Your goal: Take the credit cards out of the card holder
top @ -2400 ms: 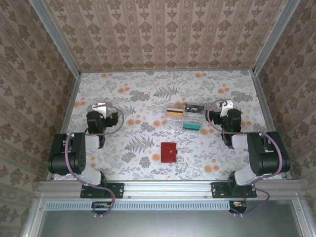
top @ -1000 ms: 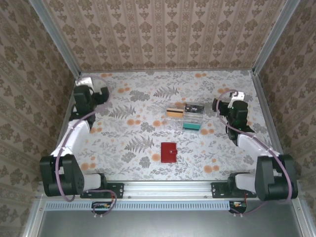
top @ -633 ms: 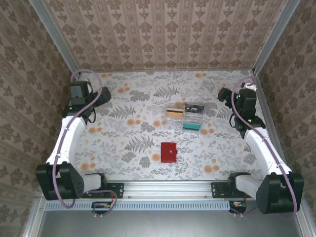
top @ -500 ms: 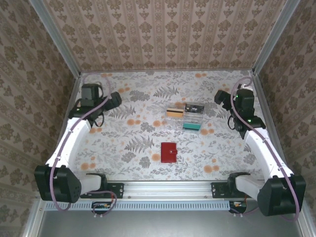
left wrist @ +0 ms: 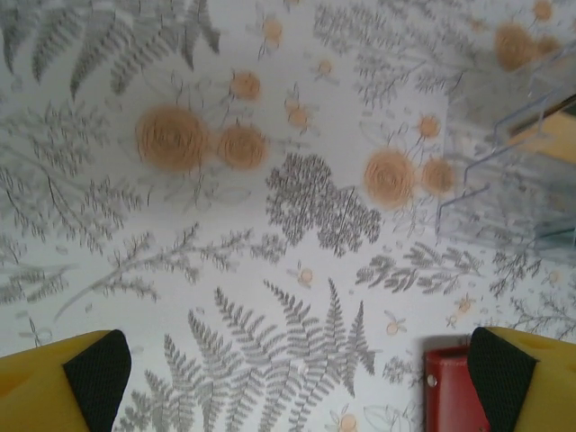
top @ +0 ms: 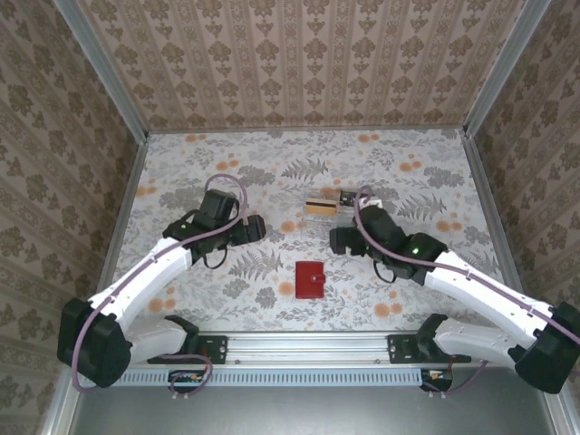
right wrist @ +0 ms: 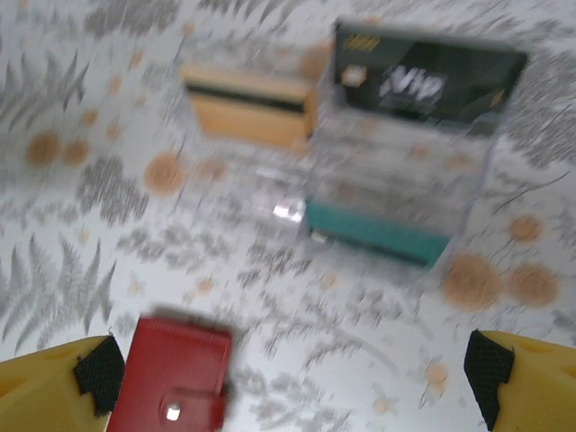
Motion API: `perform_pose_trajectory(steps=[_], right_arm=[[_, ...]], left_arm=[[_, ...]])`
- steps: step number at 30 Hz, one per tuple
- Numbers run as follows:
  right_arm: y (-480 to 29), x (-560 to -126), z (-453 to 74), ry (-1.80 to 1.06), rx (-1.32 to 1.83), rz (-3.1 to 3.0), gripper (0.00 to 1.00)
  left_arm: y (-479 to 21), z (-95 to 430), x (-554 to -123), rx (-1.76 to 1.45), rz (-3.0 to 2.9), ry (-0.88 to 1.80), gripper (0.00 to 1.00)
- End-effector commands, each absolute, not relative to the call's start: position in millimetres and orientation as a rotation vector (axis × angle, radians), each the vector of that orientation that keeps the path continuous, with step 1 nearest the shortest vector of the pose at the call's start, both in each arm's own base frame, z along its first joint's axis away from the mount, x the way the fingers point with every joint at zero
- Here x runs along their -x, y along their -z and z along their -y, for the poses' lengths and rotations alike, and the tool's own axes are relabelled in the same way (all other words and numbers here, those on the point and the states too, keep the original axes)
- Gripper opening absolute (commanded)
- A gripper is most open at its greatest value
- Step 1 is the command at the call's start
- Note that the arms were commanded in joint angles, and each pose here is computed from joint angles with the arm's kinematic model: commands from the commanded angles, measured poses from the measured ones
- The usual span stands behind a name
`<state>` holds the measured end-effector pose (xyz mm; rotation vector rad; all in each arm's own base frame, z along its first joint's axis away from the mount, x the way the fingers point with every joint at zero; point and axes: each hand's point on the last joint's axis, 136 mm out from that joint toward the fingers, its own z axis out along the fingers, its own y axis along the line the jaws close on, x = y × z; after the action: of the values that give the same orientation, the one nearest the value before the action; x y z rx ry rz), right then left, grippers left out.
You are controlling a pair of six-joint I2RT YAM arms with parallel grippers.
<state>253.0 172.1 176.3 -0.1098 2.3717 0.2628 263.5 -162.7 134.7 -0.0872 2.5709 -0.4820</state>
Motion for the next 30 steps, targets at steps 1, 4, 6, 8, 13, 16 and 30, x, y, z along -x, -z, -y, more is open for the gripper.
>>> perform_pose_trajectory(steps=[1, 4, 6, 8, 13, 16, 30], right_arm=[[-157.8, -232.2, -171.9, -0.159, 0.105, -2.446, 0.89], [-143.3, -214.2, -194.3, -0.167, 0.164, -2.493, 0.76], [-133.8, -205.3, -208.5, -0.161, 0.203, -2.520, 0.67], [-124.9, -198.1, -223.2, -0.152, 0.237, -2.544, 0.59], [-108.5, -188.8, -256.0, -0.176, 0.298, -2.583, 0.51], [-88.3, -189.8, -267.3, -0.136, 0.320, -2.630, 0.48], [-49.1, -203.8, -275.7, 0.040, 0.345, -2.734, 0.40]], left_arm=[[-132.3, 163.8, -252.0, 0.156, -2.582, 0.522, 1.00], [-124.2, 160.4, -241.9, 0.184, -2.610, 0.506, 1.00], [-121.6, 157.6, -235.8, 0.197, -2.609, 0.494, 1.00], [-117.4, 154.8, -228.4, 0.206, -2.607, 0.495, 1.00], [-111.9, 152.4, -213.4, 0.194, -2.634, 0.519, 1.00], [-110.2, 150.3, -207.7, 0.184, -2.639, 0.521, 1.00], [-108.1, 151.7, -202.0, 0.157, -2.652, 0.533, 1.00]])
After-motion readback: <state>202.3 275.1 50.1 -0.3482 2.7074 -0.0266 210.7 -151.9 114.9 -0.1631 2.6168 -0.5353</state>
